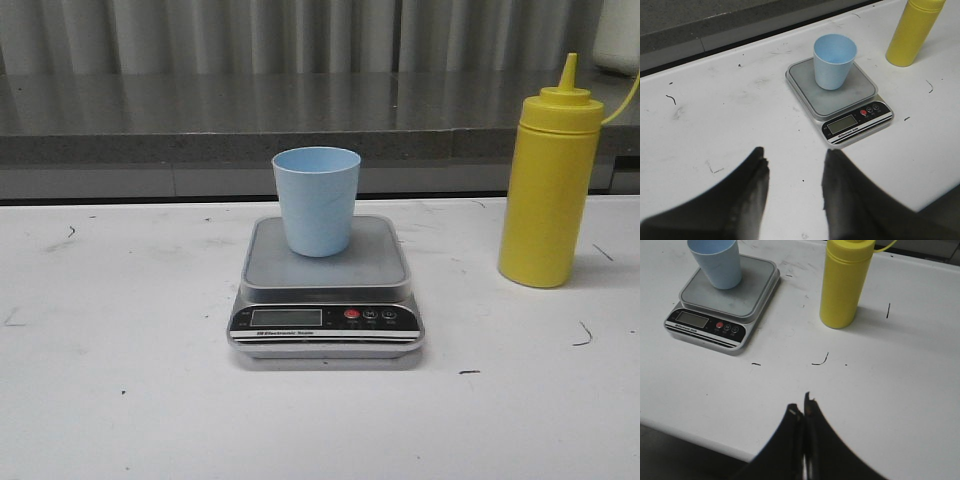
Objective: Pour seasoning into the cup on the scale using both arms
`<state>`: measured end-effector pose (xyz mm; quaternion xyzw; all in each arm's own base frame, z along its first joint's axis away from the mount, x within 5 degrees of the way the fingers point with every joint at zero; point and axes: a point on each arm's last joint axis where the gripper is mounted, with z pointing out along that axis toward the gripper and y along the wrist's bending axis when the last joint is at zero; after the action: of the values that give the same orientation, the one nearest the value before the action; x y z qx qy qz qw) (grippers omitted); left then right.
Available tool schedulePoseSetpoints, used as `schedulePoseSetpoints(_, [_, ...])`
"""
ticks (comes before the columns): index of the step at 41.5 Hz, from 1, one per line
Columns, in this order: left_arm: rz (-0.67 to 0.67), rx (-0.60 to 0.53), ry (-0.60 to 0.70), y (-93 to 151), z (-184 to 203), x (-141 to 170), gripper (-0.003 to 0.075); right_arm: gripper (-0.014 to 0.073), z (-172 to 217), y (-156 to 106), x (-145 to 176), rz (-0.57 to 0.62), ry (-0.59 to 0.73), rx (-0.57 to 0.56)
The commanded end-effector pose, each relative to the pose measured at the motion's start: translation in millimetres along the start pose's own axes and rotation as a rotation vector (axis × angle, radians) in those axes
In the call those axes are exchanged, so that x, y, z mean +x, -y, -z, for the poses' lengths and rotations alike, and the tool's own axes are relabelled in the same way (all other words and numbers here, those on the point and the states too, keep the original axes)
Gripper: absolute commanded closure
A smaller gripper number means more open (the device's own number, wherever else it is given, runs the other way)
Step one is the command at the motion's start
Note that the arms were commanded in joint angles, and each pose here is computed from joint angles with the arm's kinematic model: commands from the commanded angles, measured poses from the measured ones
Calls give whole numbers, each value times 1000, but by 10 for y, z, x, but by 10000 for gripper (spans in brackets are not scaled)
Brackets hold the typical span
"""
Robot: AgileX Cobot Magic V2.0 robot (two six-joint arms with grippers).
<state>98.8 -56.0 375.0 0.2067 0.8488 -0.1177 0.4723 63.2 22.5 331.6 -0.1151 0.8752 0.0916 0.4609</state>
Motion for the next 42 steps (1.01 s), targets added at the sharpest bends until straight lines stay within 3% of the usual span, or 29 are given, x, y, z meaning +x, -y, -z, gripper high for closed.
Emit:
schedulePoseSetpoints(1, [11, 18, 91, 16, 60, -117, 674, 715, 60, -7, -135, 8, 95, -2])
schedulePoseSetpoints(4, [11, 18, 91, 16, 60, -117, 738, 715, 60, -7, -135, 8, 95, -2])
schedulePoseSetpoints(24, [40, -8, 127, -31, 74, -4, 740, 715, 60, -8, -134, 8, 93, -2])
schedulePoseSetpoints(30, [107, -118, 211, -160, 94, 291, 740, 715, 60, -7, -135, 8, 94, -2])
schedulePoseSetpoints(42, [159, -338, 554, -270, -72, 1172, 740, 715, 60, -7, -135, 8, 94, -2])
